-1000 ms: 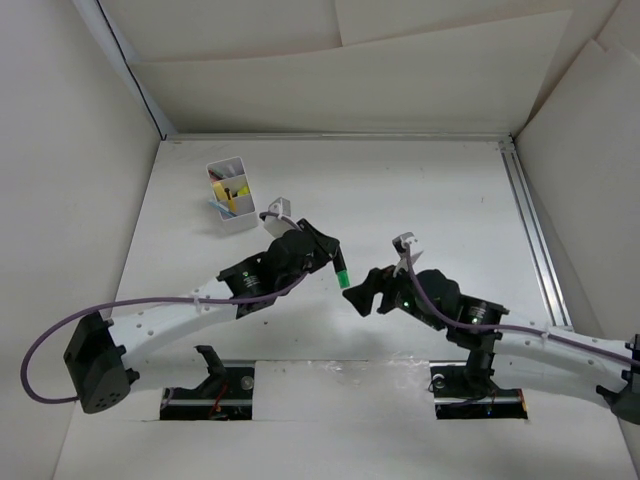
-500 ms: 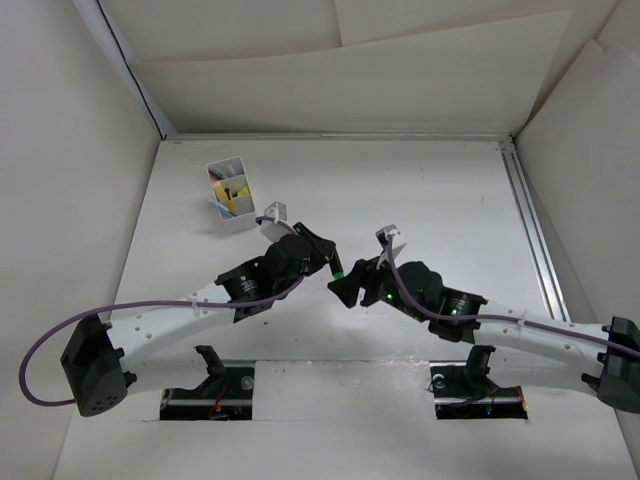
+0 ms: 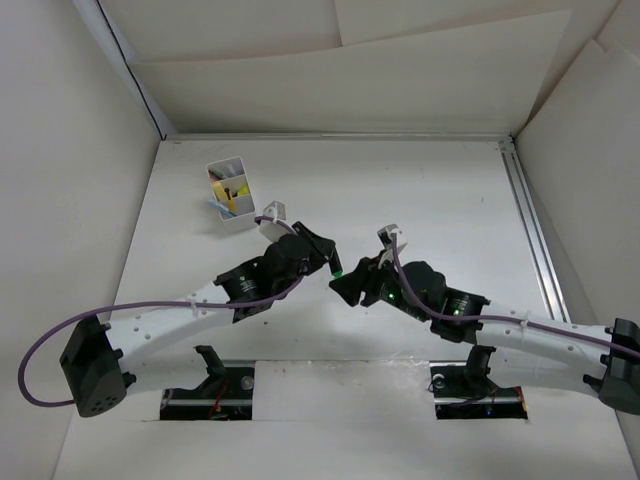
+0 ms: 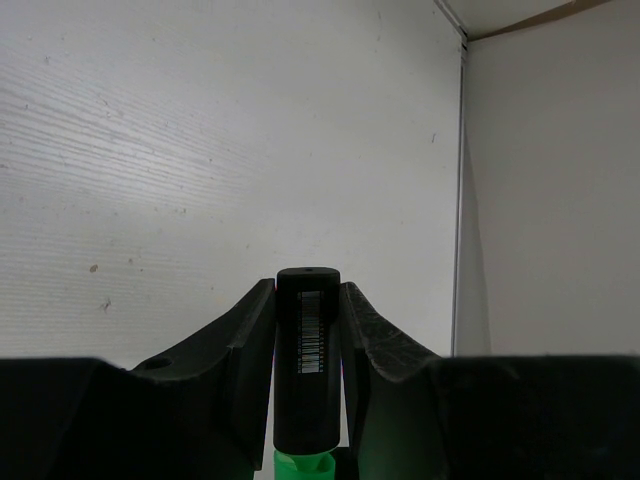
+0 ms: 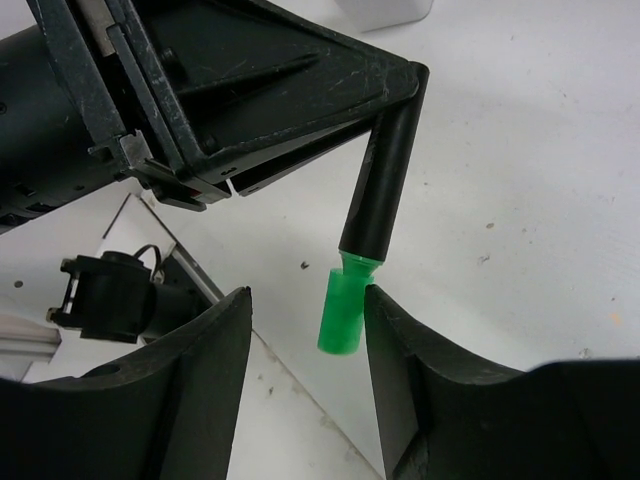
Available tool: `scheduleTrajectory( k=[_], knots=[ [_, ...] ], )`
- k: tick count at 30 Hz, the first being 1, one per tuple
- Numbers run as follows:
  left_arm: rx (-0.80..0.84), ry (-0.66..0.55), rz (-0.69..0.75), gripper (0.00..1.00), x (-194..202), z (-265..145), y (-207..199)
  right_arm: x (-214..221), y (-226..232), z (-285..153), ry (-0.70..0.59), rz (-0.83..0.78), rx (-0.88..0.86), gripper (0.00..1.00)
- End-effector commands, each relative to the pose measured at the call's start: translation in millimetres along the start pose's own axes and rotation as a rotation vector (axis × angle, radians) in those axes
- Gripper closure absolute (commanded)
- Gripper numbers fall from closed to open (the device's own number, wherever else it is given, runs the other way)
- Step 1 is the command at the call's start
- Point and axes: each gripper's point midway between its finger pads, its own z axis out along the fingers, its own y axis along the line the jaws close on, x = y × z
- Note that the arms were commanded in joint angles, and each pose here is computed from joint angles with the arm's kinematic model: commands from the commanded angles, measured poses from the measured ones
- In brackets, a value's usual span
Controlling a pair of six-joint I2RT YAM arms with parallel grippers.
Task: Sort the stationery into containers
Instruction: Open the pen cap from the pen.
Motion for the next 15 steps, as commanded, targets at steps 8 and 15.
scheduleTrajectory(
  k=[8,15],
  knots=[
    [0.042,-0.046,-0.030,1.00,-15.1,-6.6,-11.9,-6.7,15.2,5.7,-0.023,0.015,-0.054,0.46],
    [0.034,-0.065,-0.021,1.00,-18.3,-6.0,-10.2,2.1,0.7,7.4,-0.006,0.006,0.003,0.49]
  ],
)
